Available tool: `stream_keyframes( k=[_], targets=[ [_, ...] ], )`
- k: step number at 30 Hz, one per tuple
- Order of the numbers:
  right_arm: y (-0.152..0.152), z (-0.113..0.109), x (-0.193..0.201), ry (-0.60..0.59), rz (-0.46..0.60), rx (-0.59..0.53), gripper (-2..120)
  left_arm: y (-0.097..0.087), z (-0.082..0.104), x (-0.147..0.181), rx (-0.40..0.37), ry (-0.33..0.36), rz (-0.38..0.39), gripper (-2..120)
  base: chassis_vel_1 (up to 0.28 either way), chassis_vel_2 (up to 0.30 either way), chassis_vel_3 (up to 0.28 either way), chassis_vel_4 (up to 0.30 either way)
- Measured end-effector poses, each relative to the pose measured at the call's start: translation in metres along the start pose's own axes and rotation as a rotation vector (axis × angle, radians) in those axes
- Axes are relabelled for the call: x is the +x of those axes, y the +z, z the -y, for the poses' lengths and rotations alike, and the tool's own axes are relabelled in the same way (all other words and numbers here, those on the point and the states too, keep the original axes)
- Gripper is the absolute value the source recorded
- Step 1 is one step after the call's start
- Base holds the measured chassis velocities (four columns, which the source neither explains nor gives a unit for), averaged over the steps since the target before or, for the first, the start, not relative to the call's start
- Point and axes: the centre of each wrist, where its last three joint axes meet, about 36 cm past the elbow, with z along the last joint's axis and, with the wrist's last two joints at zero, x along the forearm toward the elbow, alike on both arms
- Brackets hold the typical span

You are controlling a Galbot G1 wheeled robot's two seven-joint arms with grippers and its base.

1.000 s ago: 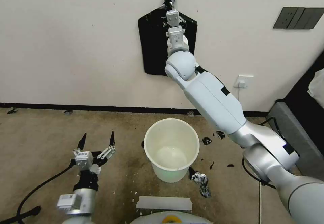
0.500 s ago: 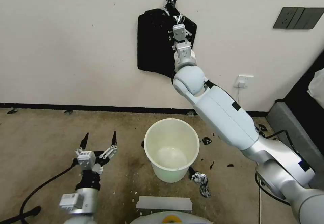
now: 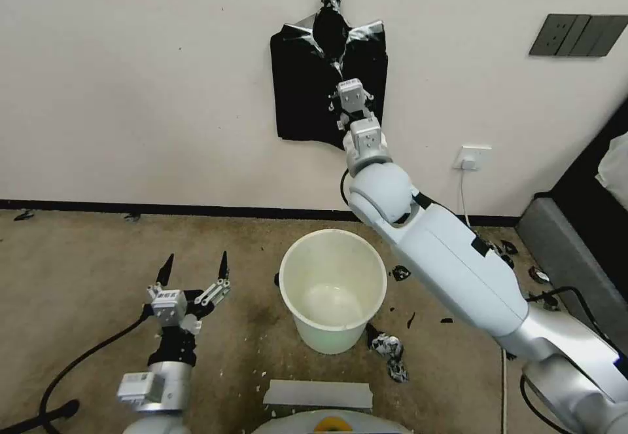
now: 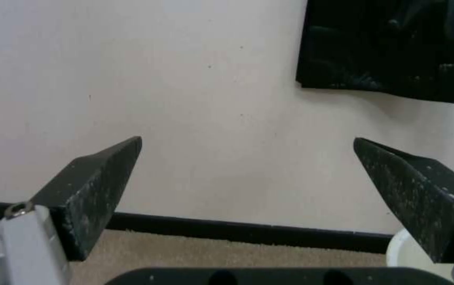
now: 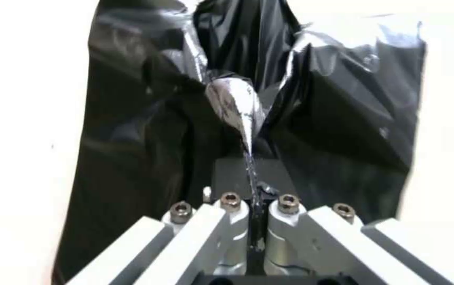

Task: Place a trash bag onto the trash bin.

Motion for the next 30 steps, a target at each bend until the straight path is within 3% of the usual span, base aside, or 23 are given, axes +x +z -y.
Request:
stream_keyframes(
  k=[30],
  targets=[
    [0.068,-0.032,0.088,-0.098,-0.121,0.020,0,-0.005,0.004,-0.004,-0.010,0.035,0.010,100,0.000,0.000,0.000,0.000]
  ],
)
